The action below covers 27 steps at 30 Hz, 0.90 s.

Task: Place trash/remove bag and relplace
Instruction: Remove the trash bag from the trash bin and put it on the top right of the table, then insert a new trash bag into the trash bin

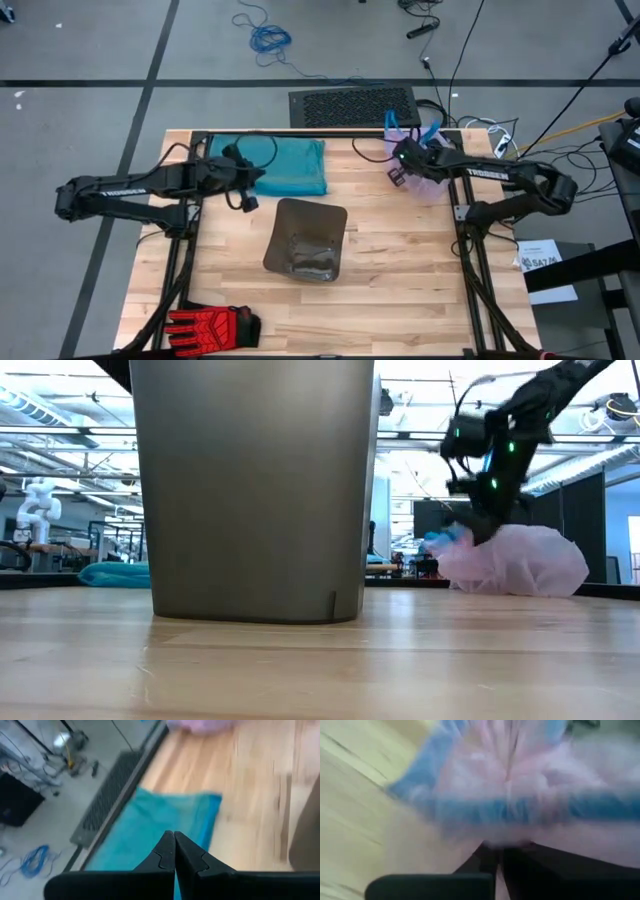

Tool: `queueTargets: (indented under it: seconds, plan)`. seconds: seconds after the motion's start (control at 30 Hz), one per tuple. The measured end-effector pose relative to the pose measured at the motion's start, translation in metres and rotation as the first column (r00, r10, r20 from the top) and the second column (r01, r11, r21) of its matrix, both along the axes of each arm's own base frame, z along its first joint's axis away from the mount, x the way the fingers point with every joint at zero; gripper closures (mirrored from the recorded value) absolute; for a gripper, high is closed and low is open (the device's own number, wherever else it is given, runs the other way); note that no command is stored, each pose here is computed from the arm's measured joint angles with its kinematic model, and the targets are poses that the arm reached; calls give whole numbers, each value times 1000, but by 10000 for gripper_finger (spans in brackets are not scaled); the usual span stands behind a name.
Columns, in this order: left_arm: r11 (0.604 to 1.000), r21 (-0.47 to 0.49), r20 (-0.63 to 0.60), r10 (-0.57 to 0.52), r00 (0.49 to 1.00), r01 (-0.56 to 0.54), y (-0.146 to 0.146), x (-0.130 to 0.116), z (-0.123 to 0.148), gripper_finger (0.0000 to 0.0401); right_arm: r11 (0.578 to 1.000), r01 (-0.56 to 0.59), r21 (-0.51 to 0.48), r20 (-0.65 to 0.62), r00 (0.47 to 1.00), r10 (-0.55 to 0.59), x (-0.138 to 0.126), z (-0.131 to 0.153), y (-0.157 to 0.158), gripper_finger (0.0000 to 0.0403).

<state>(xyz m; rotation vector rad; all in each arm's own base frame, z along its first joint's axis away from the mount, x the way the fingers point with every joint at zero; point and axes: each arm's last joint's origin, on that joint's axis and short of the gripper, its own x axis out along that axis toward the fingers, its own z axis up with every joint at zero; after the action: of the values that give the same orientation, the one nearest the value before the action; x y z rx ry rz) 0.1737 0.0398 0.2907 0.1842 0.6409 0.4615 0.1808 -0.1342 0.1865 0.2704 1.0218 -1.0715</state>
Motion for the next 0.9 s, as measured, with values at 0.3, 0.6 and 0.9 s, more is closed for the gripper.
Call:
queueTargets:
  seconds: [0.3, 0.6, 0.9]
  plan:
    - [990, -137, -231, -20, 973, -13, -1, 7, -29, 338, 974, -121, -190, 225, 961, 163, 13, 85, 22, 378]
    - [987, -155, -409, -22, 912, -46, 3, 28, -59, 262, 928, -211, -308, 322, 894, 311, 5, 145, 48, 322]
    - [995, 1, -581, 83, 809, -101, 12, 44, -90, 255, 911, -250, -327, 348, 864, 362, 5, 155, 60, 245]
